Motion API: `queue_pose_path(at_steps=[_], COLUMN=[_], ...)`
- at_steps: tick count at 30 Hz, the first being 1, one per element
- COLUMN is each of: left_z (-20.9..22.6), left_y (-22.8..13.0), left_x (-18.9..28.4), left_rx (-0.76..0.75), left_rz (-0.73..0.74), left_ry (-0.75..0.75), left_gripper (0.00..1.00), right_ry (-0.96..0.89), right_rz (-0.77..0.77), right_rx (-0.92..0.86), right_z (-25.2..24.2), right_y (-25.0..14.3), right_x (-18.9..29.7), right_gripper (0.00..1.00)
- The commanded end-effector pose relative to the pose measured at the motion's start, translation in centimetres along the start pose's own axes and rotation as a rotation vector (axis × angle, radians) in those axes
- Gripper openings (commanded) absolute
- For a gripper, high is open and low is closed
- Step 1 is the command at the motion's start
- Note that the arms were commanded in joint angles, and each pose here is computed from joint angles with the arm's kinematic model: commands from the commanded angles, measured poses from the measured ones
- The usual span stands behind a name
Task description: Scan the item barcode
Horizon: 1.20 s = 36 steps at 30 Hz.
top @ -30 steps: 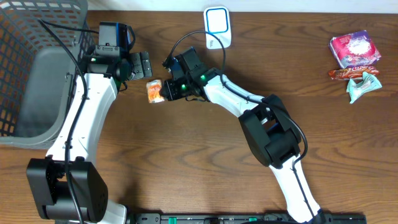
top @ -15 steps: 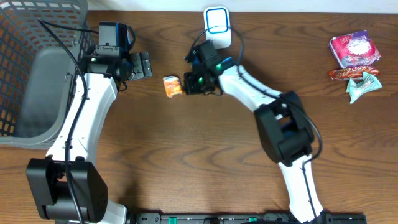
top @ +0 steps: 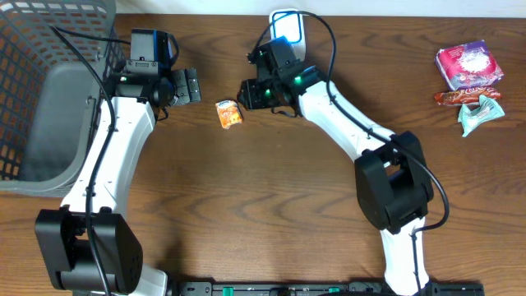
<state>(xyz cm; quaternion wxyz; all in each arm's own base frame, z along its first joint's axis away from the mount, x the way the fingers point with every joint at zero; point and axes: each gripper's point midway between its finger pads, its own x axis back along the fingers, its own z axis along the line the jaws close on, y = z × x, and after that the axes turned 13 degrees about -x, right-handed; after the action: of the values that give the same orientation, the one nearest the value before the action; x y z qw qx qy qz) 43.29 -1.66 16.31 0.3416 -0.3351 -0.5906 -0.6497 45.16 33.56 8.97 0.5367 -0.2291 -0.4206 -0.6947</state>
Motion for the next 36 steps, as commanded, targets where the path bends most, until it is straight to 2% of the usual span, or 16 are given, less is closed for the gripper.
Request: queue_pose_path(at_steps=[1,3,15,16,19,21,27,36], left_z=[0.3,0.3,0.3,0.3,0.3,0.3,0.3,0.3], left_y=[-0.3,-0.3,-0.3,-0.3,-0.3,-0.3,-0.3,-0.3], left_x=[-0.3,-0.3,-0.3,-0.3,-0.3,-0.3,-0.3,-0.3], left_rx=[-0.006,-0.006,-0.006,-0.006,-0.006,-0.006,-0.006,-0.007], left_rz=[0.013,0.013,0.013,0.013,0.013,0.013,0.013,0.013], left_ry=[0.012,0.011,0.011,0.012,0.012,0.011,0.012,0.012], left_gripper=[0.98,0.98,0.98,0.98,0.98,0.98,0.98,0.98], right_ry=[-0.022,-0.021,-0.094,-0.096,-0.098,-0.095,-0.156,-0.491], right_rz=[-0.03,-0.025,0.073,0.083,0.084,0.08,0.01,-0.179], right_rx=[0.04,0.051,-0.008,-0.011,-0.012,-0.01,0.004,0.017], right_z=[0.9,1.2,-2.4,-2.6,-2.7,-2.5,-2.4,-5.4], right_y=[-0.2,-0.7,-4.4,-4.7,-4.7,-4.5,-2.2,0.9], right_x=[-0.6,-1.5,-7.5,-7.8,-7.7,-7.4,-3.6,5.8], right_gripper=[0.58,0.61,0.59,0.44,0.14,0.03,0.01,0.01])
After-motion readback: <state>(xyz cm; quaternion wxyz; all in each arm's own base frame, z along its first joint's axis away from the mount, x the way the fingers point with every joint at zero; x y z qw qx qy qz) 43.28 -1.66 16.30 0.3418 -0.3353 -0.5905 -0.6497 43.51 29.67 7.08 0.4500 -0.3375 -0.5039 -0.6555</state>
